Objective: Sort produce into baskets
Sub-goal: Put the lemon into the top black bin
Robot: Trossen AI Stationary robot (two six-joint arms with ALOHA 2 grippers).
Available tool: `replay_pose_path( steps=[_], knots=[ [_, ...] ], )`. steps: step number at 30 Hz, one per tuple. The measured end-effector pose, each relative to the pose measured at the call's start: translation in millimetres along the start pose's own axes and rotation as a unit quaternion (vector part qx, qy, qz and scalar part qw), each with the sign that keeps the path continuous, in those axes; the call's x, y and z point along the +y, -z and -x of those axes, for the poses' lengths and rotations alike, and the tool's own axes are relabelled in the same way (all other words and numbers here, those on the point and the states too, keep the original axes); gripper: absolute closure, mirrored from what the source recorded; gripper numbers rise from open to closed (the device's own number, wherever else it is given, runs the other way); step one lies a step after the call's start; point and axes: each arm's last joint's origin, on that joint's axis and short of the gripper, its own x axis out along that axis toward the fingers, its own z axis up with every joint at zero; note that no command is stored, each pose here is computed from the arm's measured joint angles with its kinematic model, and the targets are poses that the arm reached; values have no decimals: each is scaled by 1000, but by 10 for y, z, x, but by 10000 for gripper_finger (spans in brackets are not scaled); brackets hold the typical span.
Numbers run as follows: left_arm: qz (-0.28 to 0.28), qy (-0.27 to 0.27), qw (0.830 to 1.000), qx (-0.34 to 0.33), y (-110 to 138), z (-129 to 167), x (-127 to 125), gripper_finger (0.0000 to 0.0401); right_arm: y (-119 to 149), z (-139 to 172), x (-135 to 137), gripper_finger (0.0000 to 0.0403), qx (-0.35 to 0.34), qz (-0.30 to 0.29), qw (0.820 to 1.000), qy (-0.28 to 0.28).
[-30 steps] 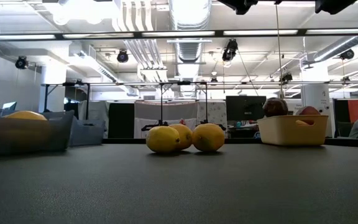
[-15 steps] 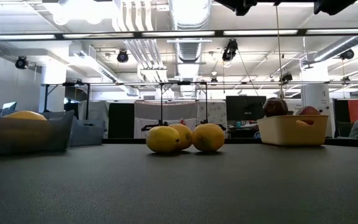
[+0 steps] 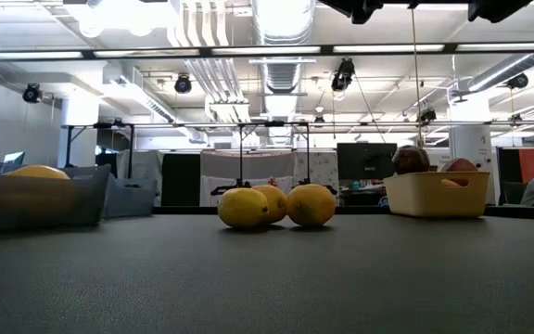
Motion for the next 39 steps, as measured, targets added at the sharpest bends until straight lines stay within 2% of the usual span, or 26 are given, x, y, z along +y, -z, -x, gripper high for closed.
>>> replay_pose_path(
  steps=[9,15,20,25,31,35,39],
  knots=[
    [17,10,1000,-11,-26,-63,-8,15,9,-4,4,117,2,4,1000,-1],
    [16,51,998,-32,-92,-239,-48,15,8,-4,4,117,1,4,1000,-1],
    [26,43,998,-45,-133,-329,3,24,13,-8,-10,117,2,3,1000,2],
    [17,43,997,-54,-143,-344,9,64,14,-8,-13,117,2,2,1000,3],
    [3,47,995,-90,-147,-232,-29,137,13,-8,-13,117,2,0,1000,3],
    [-9,31,993,-117,-151,-18,-40,179,13,-8,-13,117,2,-9,1000,3],
    [-15,-18,987,-162,-243,302,23,189,14,-8,-13,117,2,-18,1000,3]
  ],
)
